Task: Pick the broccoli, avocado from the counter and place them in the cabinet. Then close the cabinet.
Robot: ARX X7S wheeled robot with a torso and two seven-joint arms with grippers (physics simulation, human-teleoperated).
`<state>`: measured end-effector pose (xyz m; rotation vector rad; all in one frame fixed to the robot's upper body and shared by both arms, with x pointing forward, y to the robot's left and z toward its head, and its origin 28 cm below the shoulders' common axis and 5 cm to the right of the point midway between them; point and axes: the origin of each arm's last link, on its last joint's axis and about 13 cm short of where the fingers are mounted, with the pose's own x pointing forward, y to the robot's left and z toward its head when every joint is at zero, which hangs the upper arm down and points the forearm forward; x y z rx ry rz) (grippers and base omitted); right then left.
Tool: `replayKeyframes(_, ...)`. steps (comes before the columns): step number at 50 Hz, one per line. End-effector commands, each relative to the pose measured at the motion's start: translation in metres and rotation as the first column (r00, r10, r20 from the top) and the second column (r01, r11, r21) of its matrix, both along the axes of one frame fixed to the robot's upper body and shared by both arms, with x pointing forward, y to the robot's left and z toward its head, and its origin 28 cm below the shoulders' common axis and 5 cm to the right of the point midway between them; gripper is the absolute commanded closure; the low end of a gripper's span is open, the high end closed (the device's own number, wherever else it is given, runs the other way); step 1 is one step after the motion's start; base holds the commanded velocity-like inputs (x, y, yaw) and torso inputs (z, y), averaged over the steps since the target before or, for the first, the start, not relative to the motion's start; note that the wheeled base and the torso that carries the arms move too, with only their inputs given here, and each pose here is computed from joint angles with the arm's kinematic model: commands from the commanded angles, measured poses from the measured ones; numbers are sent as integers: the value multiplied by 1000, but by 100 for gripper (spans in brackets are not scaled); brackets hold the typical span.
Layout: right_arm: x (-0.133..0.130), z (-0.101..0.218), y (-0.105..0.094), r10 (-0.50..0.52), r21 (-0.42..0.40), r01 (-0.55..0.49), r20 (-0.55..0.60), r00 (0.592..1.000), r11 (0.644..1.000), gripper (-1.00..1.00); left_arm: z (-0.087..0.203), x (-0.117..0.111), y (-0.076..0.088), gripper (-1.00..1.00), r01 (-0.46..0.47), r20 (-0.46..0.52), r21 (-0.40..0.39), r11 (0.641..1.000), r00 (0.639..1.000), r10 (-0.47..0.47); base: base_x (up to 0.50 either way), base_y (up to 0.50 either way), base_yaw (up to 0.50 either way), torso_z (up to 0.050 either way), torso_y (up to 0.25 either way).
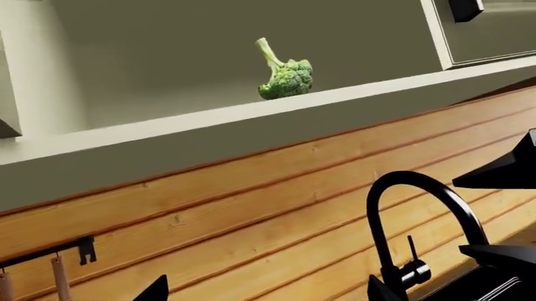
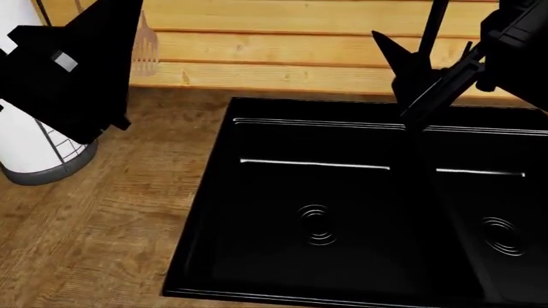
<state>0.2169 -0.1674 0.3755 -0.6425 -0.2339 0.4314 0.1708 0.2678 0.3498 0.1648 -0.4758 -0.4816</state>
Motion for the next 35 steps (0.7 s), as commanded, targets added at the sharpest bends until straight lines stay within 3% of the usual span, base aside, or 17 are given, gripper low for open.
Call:
replayKeyframes(1,-2,-6,-3,-3,5,3,-12,1000,1000,-100,-2,-7,3,-100,-14,14,-62,998,1000,15,0,0,0,0,0)
replayKeyframes(7,-5,-17,-8,-16,22,17,-26,1000,1000,-100,-5,-21,11,-100,-61,29,-188,980,997,67,0,0,0,0,0)
replayKeyframes(12,-9,-19,-11,-24,32,25,-26,999,999,-100,-14,-33,19,-100,-109,2,-342,933,993,116,0,0,0,0,0)
replayKeyframes(24,-11,-20,-15,-37,52,38,-19,999,998,-100,-20,-34,27,-100,-143,-128,-479,866,987,92,0,0,0,0,0)
replayKeyframes(35,-12,-20,-14,-37,51,38,-18,999,998,-100,4,-39,41,-100,-142,-57,-629,764,989,137,0,0,0,0,0)
